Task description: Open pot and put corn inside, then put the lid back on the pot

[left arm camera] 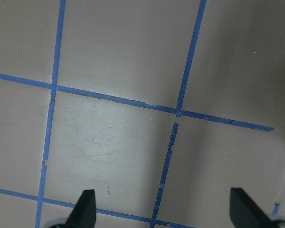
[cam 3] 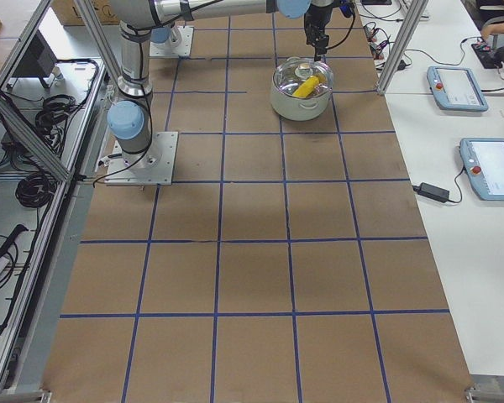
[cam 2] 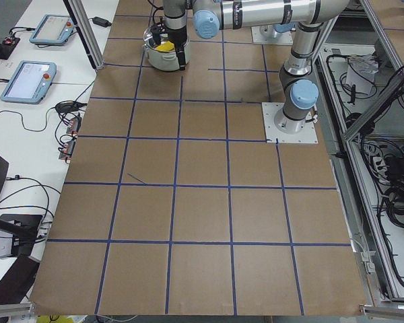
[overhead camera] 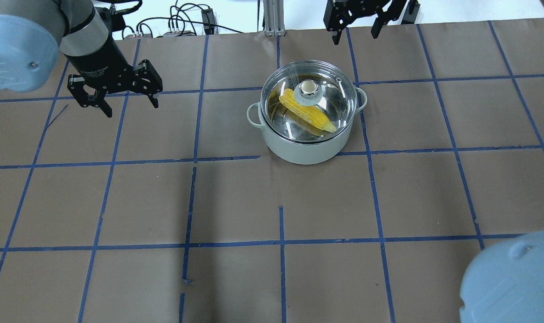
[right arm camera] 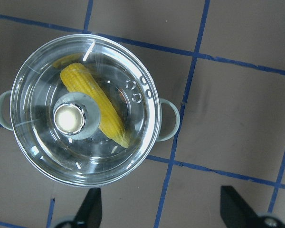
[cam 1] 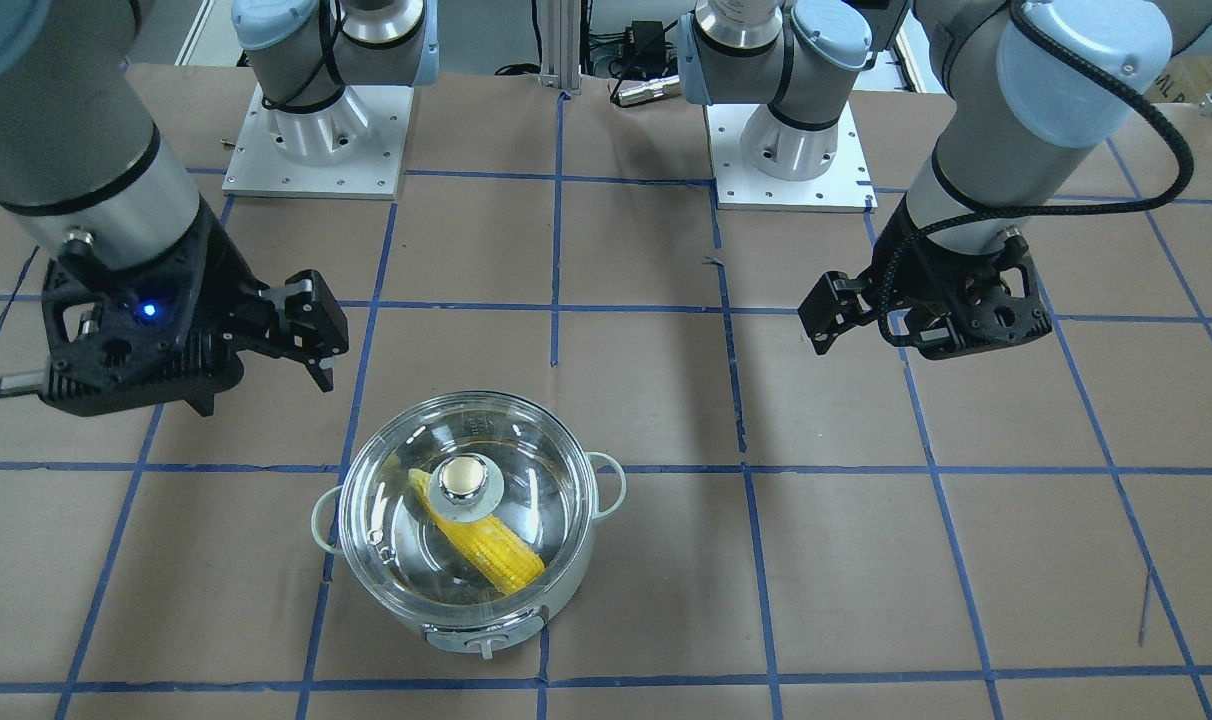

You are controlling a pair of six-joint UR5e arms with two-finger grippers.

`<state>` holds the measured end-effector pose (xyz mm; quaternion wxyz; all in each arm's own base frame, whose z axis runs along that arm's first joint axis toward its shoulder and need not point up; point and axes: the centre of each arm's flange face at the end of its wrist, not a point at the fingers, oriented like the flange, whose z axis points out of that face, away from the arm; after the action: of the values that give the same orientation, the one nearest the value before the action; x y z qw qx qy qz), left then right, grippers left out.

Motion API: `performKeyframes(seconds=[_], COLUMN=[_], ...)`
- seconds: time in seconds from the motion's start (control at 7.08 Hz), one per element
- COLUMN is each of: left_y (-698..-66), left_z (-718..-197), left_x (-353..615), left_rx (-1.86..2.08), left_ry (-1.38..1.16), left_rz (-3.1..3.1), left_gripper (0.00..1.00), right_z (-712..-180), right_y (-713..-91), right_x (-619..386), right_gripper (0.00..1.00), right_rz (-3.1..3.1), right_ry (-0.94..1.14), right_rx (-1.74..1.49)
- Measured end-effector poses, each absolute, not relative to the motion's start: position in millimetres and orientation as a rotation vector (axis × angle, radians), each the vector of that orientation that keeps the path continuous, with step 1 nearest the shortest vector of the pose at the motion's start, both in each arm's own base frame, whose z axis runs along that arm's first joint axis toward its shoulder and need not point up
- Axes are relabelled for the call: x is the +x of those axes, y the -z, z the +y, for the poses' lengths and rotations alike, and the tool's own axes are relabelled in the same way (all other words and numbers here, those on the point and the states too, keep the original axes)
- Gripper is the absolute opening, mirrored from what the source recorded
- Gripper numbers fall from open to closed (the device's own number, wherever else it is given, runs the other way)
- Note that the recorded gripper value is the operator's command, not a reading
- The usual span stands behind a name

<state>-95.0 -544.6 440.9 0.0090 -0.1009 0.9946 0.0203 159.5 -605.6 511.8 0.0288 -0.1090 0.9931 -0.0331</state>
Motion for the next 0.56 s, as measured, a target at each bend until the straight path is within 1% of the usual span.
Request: performKeyframes(seconds=[0.28, 0.56], left_y=[-445, -448], left_z=[-542, -537], left_x=[-94, -94], left_rx=[-0.293, -0.287], left_ry=[-0.059, -0.081], left_rz=[3.106, 3.103], left_gripper=[1.0, 1.0], right_z=[-550, -515], right_y=[-510, -503], right_x=[152, 147], right_gripper=[0.95, 0.96], right_rz=[3.066, 3.066], right_ry=[0.006, -0.136], right_rx=[-0.331, -0.318])
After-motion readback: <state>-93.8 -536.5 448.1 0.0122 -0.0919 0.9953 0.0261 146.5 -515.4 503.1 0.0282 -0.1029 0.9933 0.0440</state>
